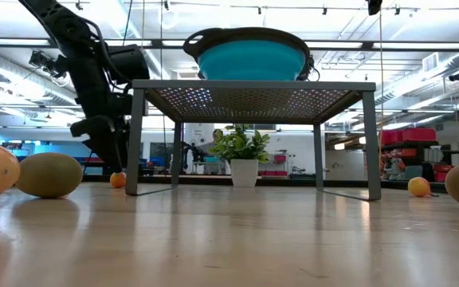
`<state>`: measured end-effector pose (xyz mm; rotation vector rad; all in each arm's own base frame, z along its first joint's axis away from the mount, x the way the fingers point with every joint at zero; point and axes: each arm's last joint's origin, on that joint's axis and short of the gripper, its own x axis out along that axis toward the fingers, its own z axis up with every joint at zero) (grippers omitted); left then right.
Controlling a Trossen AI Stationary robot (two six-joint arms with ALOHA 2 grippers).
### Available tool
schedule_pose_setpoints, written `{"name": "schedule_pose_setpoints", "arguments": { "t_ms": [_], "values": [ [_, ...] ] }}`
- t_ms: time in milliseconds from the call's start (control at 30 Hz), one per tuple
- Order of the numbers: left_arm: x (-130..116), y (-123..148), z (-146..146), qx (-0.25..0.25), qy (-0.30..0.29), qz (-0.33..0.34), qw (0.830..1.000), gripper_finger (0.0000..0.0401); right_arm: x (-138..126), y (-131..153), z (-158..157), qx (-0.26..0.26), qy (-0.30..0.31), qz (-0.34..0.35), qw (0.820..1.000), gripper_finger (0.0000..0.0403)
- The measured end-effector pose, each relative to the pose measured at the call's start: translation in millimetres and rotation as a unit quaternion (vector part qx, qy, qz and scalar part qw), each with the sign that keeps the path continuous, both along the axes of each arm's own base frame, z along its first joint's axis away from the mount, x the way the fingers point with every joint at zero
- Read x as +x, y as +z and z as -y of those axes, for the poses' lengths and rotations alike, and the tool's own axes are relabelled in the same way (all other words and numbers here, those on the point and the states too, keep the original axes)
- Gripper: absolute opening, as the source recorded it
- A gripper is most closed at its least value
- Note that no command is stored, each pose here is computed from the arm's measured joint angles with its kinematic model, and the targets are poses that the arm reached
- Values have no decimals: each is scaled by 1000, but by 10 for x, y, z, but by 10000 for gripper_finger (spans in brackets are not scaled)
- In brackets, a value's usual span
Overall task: Pick & Place Fruit
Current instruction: Put the top left orange pear into the strainer bowl on the shelf
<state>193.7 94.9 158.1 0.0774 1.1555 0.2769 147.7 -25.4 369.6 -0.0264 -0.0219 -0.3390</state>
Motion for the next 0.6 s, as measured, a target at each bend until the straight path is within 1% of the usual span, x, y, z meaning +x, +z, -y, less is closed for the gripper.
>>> {"name": "schedule_pose_setpoints", "arguments": {
  "t_ms": [167,267,400,600],
  "values": [
    [25,16,-14,3,-2,18,1000,273,0,0,0,0,0,0,1000,0],
    [28,-8,-31,-15,-14,21,1000,273,0,-1,0,0,0,0,1000,0],
    [33,-79,-80,-16,-20,5,1000,273,0,0,0,0,0,0,1000,0],
    [37,-189,-155,-23,-7,-13,1000,273,0,0,0,0,0,0,1000,0]
  ]
}}
